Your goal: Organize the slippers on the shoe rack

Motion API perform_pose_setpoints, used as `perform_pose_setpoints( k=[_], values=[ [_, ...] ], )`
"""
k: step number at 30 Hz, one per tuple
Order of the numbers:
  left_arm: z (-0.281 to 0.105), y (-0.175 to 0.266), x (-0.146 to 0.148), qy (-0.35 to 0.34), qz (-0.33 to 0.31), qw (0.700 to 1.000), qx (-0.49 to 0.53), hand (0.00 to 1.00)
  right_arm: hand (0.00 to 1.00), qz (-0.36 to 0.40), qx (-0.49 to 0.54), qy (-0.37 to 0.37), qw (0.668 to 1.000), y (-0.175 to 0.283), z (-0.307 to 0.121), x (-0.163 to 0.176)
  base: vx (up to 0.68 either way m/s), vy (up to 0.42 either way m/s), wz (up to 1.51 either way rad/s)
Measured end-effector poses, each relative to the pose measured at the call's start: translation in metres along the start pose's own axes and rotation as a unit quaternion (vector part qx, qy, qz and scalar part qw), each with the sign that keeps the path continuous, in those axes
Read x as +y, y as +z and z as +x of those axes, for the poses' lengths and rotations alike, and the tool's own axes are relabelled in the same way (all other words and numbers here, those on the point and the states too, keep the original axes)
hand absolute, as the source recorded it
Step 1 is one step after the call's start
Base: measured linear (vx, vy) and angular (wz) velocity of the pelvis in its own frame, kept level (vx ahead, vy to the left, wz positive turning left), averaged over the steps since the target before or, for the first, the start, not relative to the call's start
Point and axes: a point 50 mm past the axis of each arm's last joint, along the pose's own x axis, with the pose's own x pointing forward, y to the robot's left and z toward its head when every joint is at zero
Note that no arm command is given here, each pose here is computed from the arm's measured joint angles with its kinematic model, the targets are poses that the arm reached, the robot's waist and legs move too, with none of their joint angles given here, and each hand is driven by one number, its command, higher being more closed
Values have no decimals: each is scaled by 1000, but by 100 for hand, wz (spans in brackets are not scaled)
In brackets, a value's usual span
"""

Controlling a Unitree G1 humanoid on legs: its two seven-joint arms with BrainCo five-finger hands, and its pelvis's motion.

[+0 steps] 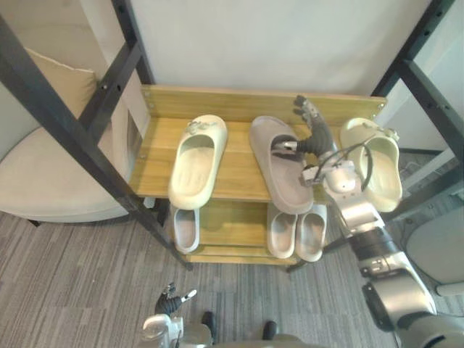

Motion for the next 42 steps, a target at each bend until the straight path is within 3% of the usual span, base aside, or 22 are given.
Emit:
perform_pose_setpoints(
  k=[5, 6, 27, 42],
  values=[
    [0, 2, -1, 0, -10, 1000, -3, 0, 0, -45, 10, 7, 999, 4, 15, 1, -16, -2, -3],
    [0, 2, -1, 0, -11, 1000, -4, 0, 100, -51, 9, 11, 999, 5, 16, 2, -50, -10, -9],
    [1, 6, -1, -1, -15, 1000, -11, 0, 100, -34, -9, 22, 999, 20, 32, -1, -14, -9, -1],
    [1, 4, 0, -1, -11, 1000, -7, 0, 100, 27, -51, 20, 998, 19, -8, 5, -6, -4, 1]
  ],
)
